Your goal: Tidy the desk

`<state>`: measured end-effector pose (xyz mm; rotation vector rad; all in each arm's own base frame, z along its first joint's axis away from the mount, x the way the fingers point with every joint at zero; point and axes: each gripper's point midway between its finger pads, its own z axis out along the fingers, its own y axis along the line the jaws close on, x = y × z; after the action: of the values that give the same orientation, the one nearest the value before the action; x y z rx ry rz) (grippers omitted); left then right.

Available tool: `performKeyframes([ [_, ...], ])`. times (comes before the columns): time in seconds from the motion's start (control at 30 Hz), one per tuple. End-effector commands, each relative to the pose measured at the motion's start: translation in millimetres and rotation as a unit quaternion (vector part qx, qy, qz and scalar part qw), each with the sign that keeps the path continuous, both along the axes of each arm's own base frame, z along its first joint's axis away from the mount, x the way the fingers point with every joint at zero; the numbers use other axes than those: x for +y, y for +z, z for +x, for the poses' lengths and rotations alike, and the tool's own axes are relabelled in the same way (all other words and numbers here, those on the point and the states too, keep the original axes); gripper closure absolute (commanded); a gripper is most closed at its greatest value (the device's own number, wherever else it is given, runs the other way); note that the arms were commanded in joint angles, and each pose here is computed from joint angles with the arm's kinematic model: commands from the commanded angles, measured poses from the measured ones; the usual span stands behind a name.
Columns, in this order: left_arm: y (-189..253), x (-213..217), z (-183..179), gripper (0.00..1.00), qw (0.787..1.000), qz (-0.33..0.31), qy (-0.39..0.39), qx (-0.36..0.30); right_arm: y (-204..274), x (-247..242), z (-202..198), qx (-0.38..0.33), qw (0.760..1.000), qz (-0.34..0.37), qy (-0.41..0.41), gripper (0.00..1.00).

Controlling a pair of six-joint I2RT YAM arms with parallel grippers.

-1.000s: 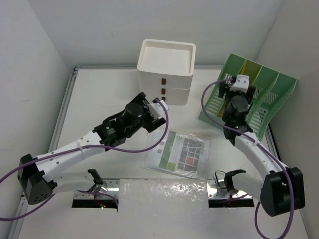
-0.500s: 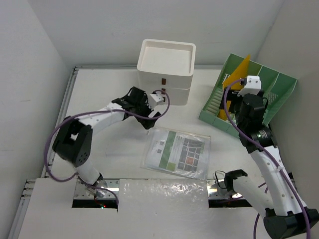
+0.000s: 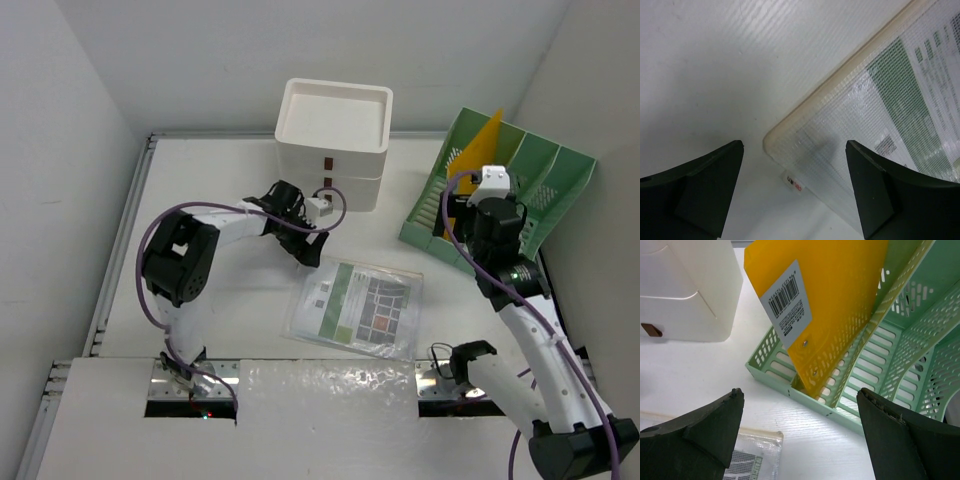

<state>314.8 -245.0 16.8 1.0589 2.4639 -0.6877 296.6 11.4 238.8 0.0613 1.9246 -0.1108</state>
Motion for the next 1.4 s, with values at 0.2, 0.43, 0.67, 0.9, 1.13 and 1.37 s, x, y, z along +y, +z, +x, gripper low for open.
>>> performKeyframes([
  [0.2, -35.5, -16.8, -29.3, 0.45, 0.997, 0.019, -0.045, 0.061, 3.0, 3.2, -1.9, -0.009, 1.000, 0.009, 0.009, 0.10],
  [0.43, -36.6, -4.6, -34.5, 1.00, 0.996, 0.052, -0.046, 0.059, 6.8, 8.6, -2.3, -0.016, 0.999, 0.015, 0.025, 0.10],
  [0.67, -12.9, -1.3, -37.2, 0.71, 0.993, 0.050, -0.097, 0.039, 4.1, 8.7, -3.7, -0.009, 0.999, 0.009, 0.029, 0.10],
  [0.9, -27.3, 23.2, -44.7, 0.72, 0.986, 0.113, -0.111, 0.051, 5.2, 8.1, -6.6, -0.015, 0.999, 0.006, 0.031, 0.10],
  [1.13, -37.2, 19.1, -50.8, 1.00, 0.985, 0.105, -0.130, 0.045, 8.0, 47.8, -8.6, -0.001, 0.987, 0.008, 0.160, 0.13],
  [1.37, 73.6, 1.7, -30.6, 1.00, 0.982, 0.011, -0.127, -0.139, 22.0, 164.7, -51.1, 0.030, 0.885, 0.006, 0.465, 0.15],
])
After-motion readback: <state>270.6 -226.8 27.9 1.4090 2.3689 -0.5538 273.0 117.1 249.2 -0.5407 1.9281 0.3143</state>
